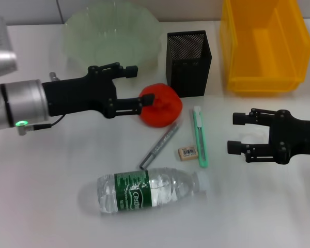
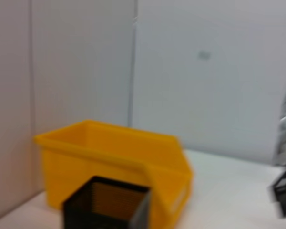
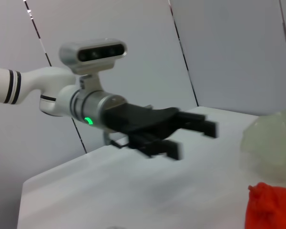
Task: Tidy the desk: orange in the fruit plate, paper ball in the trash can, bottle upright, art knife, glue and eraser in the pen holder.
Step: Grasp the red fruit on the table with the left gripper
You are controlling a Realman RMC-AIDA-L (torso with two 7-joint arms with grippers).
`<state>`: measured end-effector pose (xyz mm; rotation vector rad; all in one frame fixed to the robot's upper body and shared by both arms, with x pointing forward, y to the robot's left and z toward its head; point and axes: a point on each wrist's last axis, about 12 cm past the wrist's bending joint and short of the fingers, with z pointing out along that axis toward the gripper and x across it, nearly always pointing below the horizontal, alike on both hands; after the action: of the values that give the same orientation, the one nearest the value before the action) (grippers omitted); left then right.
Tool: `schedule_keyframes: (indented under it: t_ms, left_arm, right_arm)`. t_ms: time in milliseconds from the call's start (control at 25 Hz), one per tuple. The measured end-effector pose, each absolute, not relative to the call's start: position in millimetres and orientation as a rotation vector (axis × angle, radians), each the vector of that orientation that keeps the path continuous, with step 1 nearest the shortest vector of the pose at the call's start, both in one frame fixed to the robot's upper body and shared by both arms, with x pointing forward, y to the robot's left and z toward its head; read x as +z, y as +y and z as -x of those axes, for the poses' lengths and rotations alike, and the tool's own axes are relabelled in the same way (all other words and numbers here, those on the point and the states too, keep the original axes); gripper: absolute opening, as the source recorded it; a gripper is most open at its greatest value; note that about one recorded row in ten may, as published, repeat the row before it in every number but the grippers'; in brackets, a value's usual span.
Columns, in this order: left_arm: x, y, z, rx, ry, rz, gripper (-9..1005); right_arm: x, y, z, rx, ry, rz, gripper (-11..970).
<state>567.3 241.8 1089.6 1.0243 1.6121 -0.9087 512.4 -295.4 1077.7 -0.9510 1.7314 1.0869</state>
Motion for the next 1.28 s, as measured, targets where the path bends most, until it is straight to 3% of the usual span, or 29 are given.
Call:
schedule_keyframes:
  t_ms: [400,960,1280]
  left_arm:
    - [1072,218,-586,-0.653,1.670,-1.128,827]
    - [1058,192,-595,-0.567,1.730,-1.244,827]
    - [1057,185,-595,-0.538,1.687,-1.294,705]
  right_arm:
    - [1075,-298,-509,1.084,1.741,0.938,816]
    - [1074,-299,-510,1.070,1.752,0.931,817]
    - [1073,-300,-509,1.070,1.755,0.929,817]
